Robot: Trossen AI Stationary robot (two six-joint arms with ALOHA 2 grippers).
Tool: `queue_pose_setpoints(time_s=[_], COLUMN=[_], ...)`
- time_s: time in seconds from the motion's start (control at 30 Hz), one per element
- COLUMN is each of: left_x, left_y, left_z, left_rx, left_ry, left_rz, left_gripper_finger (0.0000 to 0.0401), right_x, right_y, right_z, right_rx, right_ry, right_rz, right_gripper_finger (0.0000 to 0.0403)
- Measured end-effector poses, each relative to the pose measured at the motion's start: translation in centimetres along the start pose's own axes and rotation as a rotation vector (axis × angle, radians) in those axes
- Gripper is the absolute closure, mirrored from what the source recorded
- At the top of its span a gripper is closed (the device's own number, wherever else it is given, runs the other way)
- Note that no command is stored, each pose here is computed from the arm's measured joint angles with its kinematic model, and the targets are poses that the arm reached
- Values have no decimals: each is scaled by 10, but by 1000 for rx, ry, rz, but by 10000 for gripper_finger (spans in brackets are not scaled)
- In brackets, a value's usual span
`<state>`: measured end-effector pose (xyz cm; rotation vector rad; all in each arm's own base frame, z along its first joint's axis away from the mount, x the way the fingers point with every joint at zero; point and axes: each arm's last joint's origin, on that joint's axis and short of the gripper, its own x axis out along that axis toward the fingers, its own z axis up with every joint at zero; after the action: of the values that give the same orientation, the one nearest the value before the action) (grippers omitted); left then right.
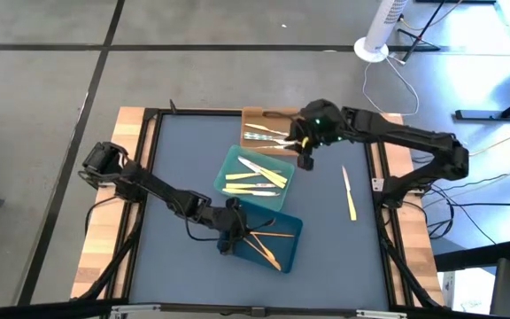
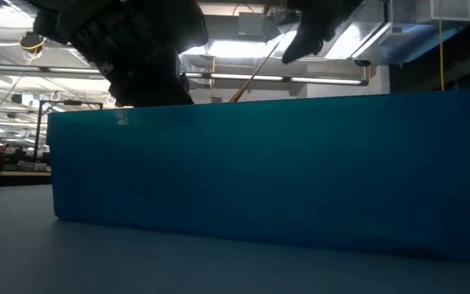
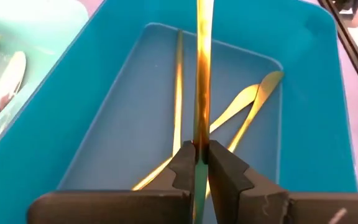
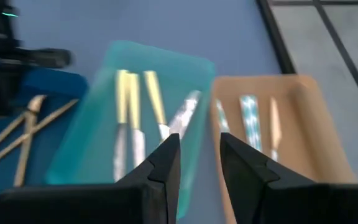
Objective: Sort silverware by color (type)
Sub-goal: Put the golden knife into the blue bin
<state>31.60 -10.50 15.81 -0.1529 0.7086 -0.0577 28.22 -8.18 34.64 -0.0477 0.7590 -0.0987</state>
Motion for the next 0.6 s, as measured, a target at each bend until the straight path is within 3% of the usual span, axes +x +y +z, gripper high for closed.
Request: queue_pose_setpoints(time_s=[0.3,0.6], left_x=[-7,-22], left_y=[4,9], left_z=[45,87], left_rx=[56,57], left_ry=[63,74], left_rz=[9,44], left_gripper_finger=[380,380], right_x=[-21,-69], right_y=[48,78], right_z=[6,-1], right_rx=[-43,-69], right_ry=[-46,-107], right_rz=[115,207], right_gripper_finger=[299,299])
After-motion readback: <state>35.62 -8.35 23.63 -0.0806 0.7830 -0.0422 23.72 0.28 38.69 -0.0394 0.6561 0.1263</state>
